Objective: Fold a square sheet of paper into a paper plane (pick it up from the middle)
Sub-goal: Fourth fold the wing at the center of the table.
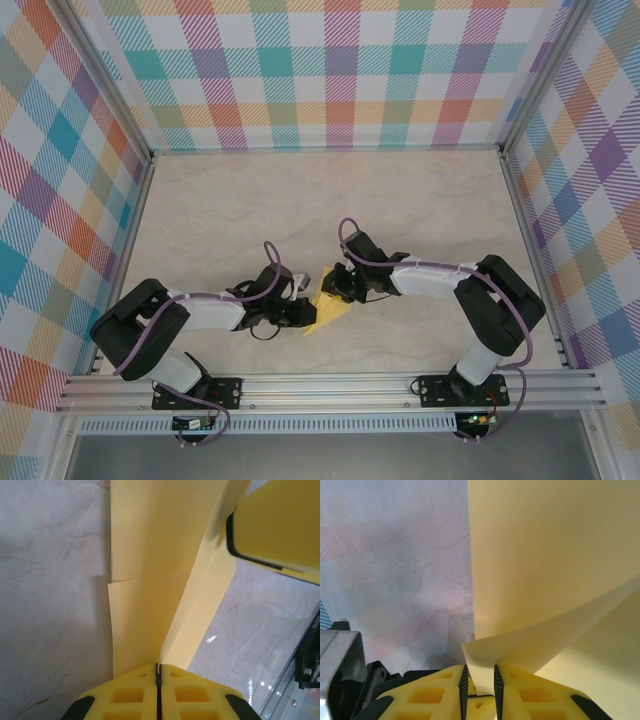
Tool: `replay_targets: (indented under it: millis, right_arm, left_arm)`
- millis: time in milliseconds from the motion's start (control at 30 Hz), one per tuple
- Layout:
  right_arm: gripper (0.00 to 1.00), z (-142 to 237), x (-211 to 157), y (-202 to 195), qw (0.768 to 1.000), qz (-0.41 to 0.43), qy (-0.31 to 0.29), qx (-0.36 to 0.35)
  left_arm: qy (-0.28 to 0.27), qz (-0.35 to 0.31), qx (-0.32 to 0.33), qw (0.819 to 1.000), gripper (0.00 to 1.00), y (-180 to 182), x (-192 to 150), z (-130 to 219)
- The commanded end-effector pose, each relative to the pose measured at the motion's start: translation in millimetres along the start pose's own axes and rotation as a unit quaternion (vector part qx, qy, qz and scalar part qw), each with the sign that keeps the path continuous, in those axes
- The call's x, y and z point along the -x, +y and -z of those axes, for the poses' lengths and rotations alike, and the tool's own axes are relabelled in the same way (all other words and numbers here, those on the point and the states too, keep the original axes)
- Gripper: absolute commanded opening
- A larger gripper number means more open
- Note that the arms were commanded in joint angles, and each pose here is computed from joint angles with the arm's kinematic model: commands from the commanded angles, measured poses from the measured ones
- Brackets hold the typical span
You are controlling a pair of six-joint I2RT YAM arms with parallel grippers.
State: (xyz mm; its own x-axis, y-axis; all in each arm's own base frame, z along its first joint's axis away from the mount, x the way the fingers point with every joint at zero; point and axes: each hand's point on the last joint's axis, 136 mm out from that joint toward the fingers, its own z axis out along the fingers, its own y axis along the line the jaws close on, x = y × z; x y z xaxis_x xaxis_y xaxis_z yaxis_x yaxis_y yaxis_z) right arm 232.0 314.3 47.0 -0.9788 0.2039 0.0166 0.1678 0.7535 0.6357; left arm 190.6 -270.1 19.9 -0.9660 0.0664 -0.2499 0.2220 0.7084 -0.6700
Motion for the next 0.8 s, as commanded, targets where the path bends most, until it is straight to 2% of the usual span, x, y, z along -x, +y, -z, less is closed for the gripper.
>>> replay_targets:
  millis: [0, 767]
  right_arm:
    - [0.23, -2, 2, 18, 1.000, 0.009, 0.005, 0.025]
    - [0.26, -11, 8, 7, 1.000, -0.010, -0.005, -0.005]
  left_arm:
    - [-0.007, 0.014, -0.013, 1.000, 0.08, 1, 5, 2]
    - [0.011, 0.043, -0.045, 0.998, 0.08, 0, 10, 1]
